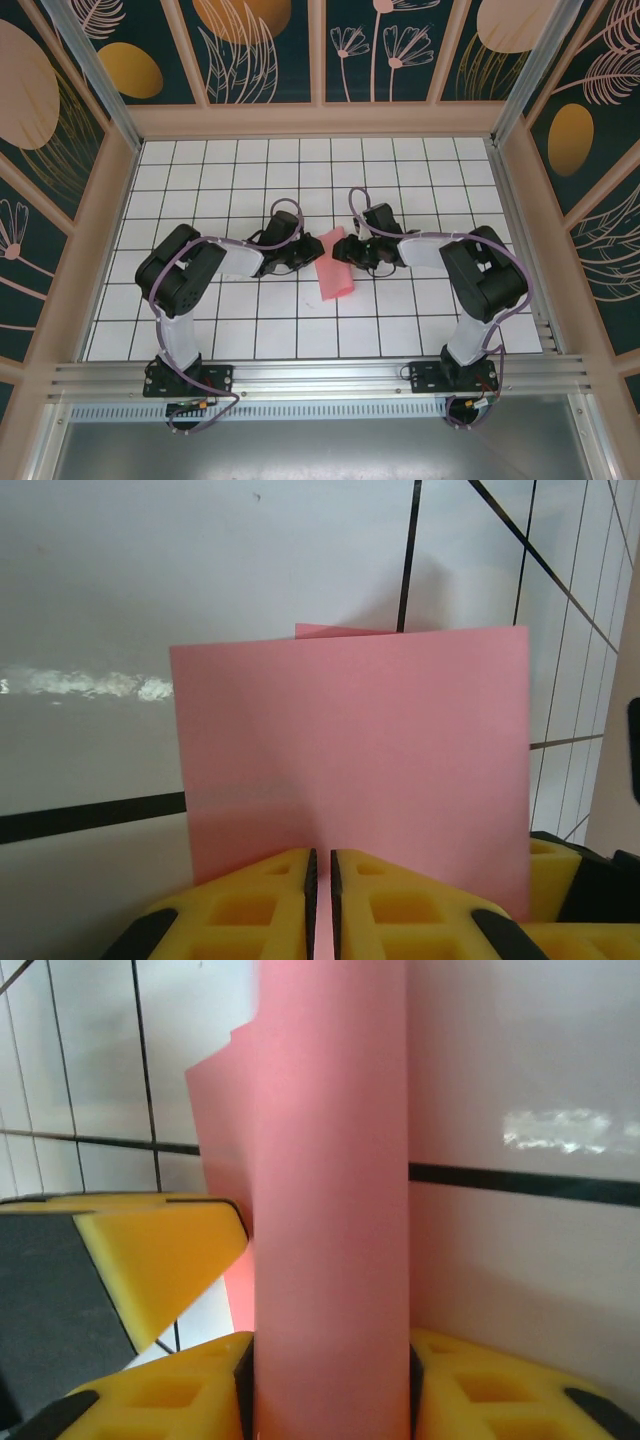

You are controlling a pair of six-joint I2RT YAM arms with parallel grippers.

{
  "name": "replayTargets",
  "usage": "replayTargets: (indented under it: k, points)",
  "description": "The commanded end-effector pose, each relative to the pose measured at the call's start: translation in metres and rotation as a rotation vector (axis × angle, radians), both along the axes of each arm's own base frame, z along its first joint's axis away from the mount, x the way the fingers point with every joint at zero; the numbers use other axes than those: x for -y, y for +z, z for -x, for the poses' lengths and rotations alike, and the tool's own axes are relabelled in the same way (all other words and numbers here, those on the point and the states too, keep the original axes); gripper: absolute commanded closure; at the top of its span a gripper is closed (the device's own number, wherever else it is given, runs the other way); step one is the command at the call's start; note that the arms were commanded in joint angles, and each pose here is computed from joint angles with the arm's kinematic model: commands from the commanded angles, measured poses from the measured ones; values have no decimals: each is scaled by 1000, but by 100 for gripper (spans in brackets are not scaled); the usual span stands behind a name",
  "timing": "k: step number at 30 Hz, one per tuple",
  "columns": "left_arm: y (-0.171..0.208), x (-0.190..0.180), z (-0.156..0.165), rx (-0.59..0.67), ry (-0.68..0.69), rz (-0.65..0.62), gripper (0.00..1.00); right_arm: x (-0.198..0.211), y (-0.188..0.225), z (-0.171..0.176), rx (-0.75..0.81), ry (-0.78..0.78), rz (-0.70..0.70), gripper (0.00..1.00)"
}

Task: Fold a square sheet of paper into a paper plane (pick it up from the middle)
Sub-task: First fold in half a square sheet of paper at the center of the table.

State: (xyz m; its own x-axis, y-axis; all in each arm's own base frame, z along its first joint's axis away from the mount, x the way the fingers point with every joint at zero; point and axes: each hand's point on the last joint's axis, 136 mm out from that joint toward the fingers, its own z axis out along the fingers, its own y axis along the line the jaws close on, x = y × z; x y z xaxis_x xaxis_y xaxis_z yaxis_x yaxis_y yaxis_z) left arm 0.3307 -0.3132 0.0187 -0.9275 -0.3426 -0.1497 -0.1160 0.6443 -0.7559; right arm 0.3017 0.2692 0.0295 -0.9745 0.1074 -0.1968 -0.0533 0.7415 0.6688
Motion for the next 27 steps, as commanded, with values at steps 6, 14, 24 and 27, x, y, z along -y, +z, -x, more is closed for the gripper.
replayTargets:
  k: [6,14,24,27]
  points:
    - [-32,-14,15,-74,-9,-111,86,20,7,-2,33,-22,218,44]
    - [-27,-9,12,-65,-21,-97,86,19,11,6,71,93,288,34]
    - [-17,-1,8,-53,-27,-66,85,7,5,13,93,173,397,30]
    - [-12,1,5,-45,-27,-55,85,9,-2,14,82,164,421,37]
